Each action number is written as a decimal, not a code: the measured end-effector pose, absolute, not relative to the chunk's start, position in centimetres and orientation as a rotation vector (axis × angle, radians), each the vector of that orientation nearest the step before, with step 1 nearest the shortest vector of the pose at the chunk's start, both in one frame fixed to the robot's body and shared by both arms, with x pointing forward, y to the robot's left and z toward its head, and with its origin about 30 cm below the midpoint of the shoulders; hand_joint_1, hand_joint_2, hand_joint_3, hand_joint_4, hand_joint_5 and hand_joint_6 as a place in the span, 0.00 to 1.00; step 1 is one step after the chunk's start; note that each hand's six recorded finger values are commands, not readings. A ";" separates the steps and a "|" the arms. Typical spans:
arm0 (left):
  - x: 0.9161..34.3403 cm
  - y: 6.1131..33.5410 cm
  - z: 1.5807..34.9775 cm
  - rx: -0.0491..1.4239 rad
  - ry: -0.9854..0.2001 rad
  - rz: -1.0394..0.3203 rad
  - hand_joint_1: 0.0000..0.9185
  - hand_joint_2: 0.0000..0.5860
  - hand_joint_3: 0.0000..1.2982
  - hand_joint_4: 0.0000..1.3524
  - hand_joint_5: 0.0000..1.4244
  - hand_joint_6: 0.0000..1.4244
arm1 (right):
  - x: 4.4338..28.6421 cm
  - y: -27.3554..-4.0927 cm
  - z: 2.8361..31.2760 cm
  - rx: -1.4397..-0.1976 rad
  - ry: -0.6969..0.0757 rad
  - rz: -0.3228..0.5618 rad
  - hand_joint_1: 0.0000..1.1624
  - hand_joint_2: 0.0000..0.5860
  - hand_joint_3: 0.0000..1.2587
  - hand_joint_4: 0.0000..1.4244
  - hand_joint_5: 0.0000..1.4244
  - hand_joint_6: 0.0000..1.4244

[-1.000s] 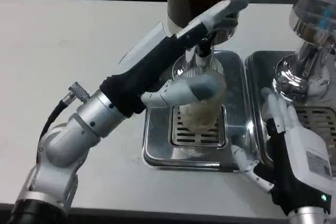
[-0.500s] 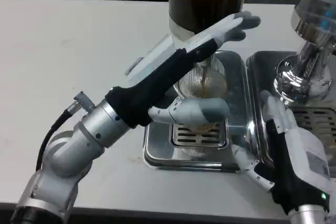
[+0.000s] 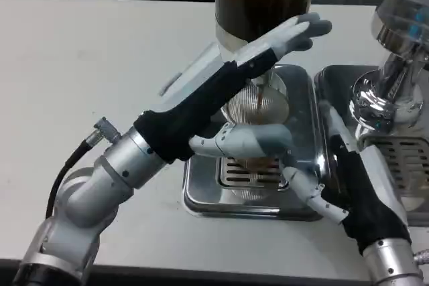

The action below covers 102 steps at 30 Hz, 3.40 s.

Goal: Grasp the cup under the faucet to collect the drink, then remove the cup.

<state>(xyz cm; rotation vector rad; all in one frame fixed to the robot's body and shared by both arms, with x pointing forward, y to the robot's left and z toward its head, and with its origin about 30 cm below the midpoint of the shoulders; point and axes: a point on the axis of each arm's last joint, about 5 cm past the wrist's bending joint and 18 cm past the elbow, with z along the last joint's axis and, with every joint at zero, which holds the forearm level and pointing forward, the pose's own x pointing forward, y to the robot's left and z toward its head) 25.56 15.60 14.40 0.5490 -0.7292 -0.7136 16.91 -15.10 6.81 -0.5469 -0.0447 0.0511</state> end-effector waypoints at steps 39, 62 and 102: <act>25.5 15.5 14.5 0.545 -0.734 -0.698 0.00 0.15 0.10 0.00 0.10 0.04 | 22.3 -13.5 6.5 -0.429 -0.017 0.135 0.55 0.36 0.00 0.00 0.00 0.00; 25.3 15.4 14.4 0.542 -0.731 -0.692 0.00 0.15 0.10 0.00 0.11 0.04 | 21.9 -12.7 6.5 -0.384 -0.031 0.211 0.56 0.36 0.00 0.00 0.00 0.00; 20.0 22.7 13.5 0.494 -0.673 -0.242 0.00 0.21 0.06 0.00 0.01 0.00 | 22.3 -11.3 6.2 -0.307 -0.037 0.156 0.62 0.33 0.00 0.00 0.00 0.00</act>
